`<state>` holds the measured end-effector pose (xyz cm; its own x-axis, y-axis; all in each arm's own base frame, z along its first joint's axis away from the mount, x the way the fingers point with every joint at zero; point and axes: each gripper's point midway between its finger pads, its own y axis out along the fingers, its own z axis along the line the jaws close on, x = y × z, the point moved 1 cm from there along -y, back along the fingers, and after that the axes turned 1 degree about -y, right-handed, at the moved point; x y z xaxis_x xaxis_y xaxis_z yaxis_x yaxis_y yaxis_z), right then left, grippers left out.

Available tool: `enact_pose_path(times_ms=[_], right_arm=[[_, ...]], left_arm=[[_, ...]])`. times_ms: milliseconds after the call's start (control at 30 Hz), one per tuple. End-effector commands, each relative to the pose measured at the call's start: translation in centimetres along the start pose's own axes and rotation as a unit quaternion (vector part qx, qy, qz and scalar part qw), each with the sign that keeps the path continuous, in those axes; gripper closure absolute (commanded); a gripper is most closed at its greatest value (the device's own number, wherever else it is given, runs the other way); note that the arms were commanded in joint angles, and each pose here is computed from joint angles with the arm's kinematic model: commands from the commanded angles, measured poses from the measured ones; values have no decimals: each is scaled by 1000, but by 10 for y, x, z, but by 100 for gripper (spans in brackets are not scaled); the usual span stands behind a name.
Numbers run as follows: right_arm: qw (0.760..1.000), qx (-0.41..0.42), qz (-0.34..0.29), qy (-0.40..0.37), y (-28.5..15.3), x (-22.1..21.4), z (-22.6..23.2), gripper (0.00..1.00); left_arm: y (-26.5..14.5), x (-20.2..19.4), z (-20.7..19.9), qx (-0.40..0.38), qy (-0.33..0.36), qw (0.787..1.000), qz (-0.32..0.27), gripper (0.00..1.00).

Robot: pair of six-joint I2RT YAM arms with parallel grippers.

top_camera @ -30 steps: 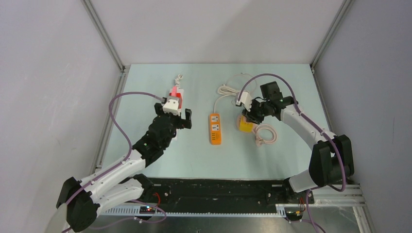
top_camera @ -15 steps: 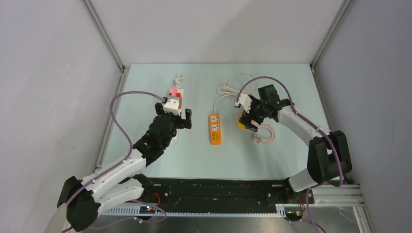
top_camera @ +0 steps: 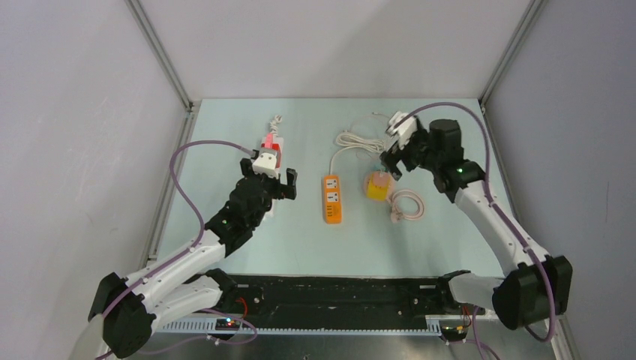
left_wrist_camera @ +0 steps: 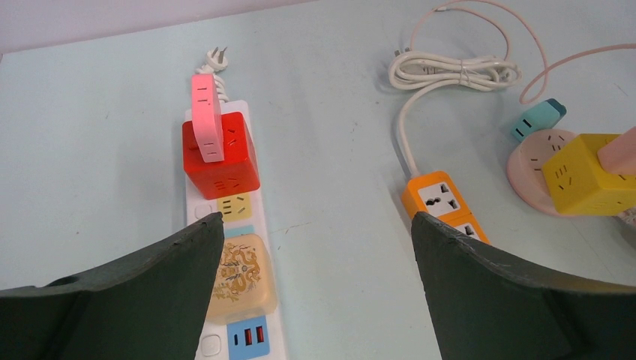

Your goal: Insert the plug

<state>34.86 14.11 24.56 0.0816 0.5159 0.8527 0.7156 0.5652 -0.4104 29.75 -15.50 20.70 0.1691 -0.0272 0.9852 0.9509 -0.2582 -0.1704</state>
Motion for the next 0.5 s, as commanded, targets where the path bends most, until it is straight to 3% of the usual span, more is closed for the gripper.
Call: enact_pose_path(times_ms=[0,200,400,467], right_arm=[[956,-194,-90,199,-43,49,-77,1],[898,-238,-103,357,-55,34,-113,1],[859,-180,26,478,-1,-25,-97,0],[862,-152,49,481,15,-35,-88,1]], left_arm=[[0,20,2,6,-14,999,-33,2],[1,23,2,7,-17,999,-36,2],[4,30,-2,-1,-20,999,-40,2],[5,33,-3,-3,-19,999,-41,2]])
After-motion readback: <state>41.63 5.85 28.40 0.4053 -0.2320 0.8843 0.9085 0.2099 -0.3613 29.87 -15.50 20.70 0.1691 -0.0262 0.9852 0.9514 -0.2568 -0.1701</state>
